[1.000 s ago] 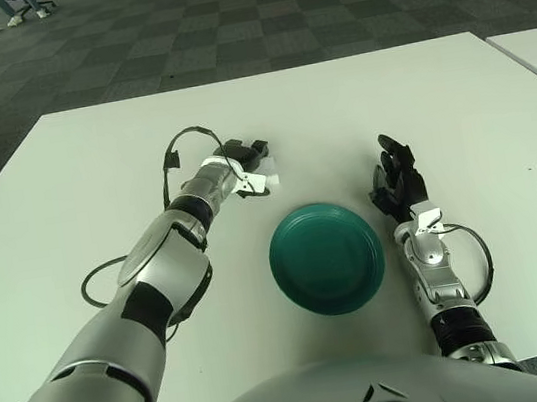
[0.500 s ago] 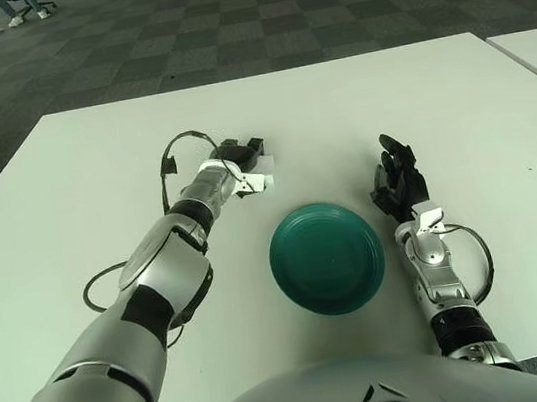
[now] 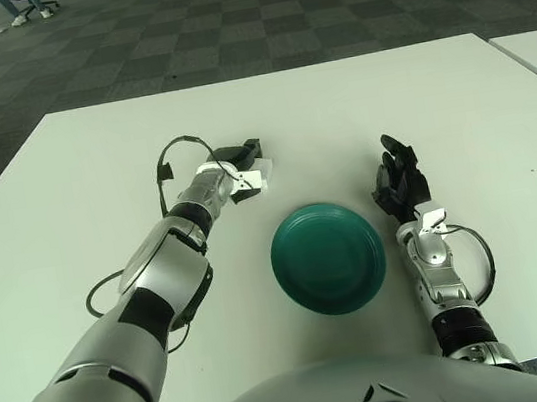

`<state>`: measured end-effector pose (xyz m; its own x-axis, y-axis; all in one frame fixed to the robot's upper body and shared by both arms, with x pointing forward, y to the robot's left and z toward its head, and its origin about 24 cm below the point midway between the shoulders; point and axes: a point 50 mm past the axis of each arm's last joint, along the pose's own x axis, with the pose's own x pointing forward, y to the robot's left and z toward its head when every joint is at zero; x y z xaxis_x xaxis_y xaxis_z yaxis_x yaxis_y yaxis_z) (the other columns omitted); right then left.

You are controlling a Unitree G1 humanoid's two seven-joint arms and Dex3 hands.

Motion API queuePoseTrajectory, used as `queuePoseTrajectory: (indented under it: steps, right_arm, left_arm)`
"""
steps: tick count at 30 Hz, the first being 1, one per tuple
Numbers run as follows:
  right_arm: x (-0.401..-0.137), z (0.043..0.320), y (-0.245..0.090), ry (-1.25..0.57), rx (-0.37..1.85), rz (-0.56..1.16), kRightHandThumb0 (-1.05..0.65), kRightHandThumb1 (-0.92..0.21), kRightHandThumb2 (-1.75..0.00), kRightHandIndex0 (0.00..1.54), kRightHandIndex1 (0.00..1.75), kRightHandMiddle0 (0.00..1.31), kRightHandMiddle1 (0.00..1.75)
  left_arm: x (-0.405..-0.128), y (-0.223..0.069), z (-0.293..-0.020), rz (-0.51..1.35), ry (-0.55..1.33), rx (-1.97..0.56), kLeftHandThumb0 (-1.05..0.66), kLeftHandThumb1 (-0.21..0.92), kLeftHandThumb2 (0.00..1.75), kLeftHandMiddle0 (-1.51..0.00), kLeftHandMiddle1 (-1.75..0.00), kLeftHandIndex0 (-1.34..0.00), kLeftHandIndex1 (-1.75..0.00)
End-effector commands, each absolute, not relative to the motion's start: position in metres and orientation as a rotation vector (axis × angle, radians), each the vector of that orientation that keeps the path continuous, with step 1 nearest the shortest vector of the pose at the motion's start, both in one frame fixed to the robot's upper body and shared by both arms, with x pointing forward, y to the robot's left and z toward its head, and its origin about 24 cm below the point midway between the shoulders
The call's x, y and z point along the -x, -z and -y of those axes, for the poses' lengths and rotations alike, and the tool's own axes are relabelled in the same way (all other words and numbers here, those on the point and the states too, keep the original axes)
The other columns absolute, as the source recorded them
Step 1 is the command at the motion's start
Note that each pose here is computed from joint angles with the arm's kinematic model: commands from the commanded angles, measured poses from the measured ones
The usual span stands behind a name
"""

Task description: Put the charger into the plate.

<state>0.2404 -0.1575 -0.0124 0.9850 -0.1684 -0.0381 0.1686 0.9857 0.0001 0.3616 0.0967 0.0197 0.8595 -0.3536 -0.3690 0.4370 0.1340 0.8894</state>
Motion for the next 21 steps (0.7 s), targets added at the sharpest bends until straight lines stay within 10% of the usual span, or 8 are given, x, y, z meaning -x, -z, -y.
queuePoseTrajectory:
  steps: [1, 21]
  right_arm:
    - [-0.196, 0.159, 0.069, 0.200, -0.029, -0.357, -0.67, -0.92, -0.79, 0.13, 0.01, 0.00, 0.57]
    - [-0.191, 0.165, 0.072, 0.206, -0.026, -0.372, -0.66, -0.92, -0.75, 0.14, 0.00, 0.00, 0.56]
  left_arm:
    - [-0.368, -0.031, -0.102, -0.077, 0.570, -1.215, -0.46, 0.33, 1.29, -0.99, -1.75, -0.59, -1.75]
    - [-0.360, -0.111, -0.100, 0.405, 0.577, -0.704, -0.46, 0.33, 1.29, -1.06, -1.75, -0.59, -1.75]
